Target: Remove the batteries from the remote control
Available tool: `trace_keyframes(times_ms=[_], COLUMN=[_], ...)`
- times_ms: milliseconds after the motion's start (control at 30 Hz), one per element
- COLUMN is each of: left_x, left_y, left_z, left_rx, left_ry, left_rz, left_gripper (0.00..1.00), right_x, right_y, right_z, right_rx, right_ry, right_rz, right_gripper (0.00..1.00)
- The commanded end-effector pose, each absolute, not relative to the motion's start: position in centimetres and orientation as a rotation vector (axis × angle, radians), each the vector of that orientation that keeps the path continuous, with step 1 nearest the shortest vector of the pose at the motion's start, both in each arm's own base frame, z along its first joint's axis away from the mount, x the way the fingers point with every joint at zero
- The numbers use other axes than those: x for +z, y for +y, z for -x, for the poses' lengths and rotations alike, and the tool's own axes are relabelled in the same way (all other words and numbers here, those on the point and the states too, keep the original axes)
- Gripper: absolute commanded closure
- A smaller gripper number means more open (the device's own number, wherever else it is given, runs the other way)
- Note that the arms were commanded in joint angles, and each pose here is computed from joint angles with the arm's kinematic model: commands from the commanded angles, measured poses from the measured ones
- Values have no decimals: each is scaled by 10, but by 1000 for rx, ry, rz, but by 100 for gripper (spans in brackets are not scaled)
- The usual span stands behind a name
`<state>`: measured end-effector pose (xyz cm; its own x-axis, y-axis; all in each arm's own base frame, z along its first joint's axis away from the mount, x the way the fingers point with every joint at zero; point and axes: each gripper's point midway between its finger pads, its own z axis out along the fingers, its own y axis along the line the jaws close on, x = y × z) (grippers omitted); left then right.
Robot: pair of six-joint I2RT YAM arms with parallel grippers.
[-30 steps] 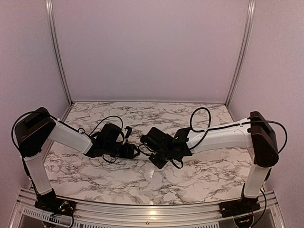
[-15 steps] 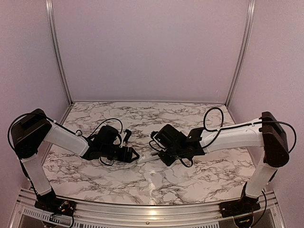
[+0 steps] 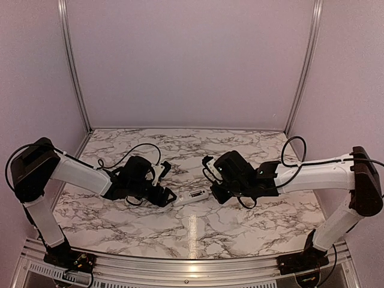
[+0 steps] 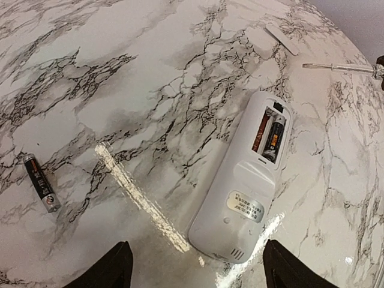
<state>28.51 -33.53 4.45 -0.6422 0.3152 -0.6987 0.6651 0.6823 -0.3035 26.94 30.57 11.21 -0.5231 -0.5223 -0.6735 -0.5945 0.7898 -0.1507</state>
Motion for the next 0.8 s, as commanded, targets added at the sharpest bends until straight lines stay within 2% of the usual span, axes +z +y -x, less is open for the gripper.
trace_keyframes(times_ms=[0, 100, 333, 767], left_x=[70, 71, 47, 12], left_y=[-336, -344, -364, -375], left_z=[-291, -285, -279, -273], left_rx=[-616, -621, -643, -467], left_ry=[2112, 2062, 2120, 2131], left_rz=[-939, -1085, -1319, -1493], left_gripper=[20, 17, 13, 22], right_x=[130, 131, 130, 136], right_y=[301, 294, 286, 270], right_z=[-278, -279, -275, -270], right_rx=[156, 155, 158, 139], right_ry=[2184, 2175, 2174, 2161], right_rz=[750, 731, 714, 680], right_gripper=[100, 100, 100, 100])
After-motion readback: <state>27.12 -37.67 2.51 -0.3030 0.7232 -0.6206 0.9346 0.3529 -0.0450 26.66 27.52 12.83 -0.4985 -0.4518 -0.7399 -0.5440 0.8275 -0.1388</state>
